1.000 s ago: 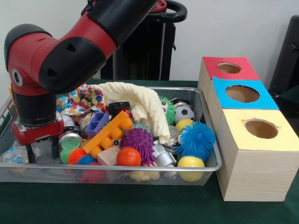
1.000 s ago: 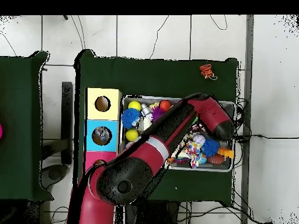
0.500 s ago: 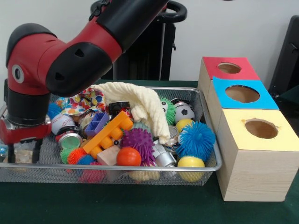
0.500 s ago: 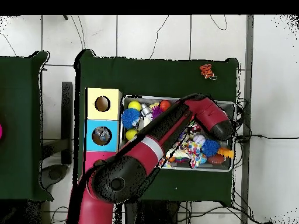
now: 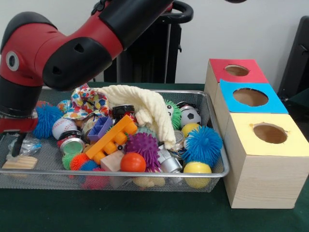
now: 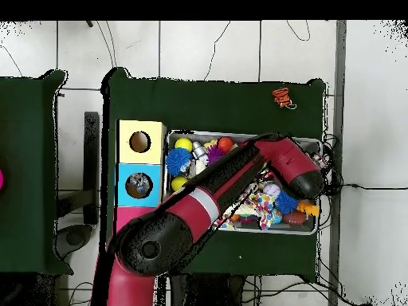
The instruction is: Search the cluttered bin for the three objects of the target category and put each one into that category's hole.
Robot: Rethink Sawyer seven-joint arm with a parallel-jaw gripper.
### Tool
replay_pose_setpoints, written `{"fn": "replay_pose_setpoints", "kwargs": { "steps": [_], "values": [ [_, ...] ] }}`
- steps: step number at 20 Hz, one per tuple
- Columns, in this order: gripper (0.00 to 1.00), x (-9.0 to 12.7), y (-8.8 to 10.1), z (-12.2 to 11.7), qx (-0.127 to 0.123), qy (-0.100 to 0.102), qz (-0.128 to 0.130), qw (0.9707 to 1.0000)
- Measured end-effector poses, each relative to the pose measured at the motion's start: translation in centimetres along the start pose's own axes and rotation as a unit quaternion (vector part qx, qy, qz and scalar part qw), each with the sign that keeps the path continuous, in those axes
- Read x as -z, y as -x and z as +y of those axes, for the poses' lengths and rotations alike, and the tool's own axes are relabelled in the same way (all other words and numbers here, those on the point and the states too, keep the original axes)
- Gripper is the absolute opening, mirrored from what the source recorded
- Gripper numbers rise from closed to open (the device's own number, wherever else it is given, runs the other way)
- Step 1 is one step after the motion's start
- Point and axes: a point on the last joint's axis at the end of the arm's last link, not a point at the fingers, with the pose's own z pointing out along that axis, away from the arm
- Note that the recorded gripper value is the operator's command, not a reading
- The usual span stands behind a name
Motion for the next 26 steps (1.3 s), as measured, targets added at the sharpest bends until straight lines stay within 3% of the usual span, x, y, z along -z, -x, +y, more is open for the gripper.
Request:
{"fn": "replay_pose_setpoints", "kwargs": {
  "steps": [8,12,15,19,26],
  "values": [
    [1.0,0.1,-0.9,0.8,0.0,0.002,0.015,0.9999],
    [1.0,-0.5,-1.3,1.5,-0.008,0.021,0.012,0.9997],
    [1.0,-0.7,-1.8,1.7,-0.027,0.039,0.002,0.9989],
    [1.0,-0.6,-2.1,1.4,-0.051,0.048,-0.012,0.9975],
    [1.0,-1.1,-2.5,1.0,-0.117,0.059,-0.055,0.9898]
  ]
}}
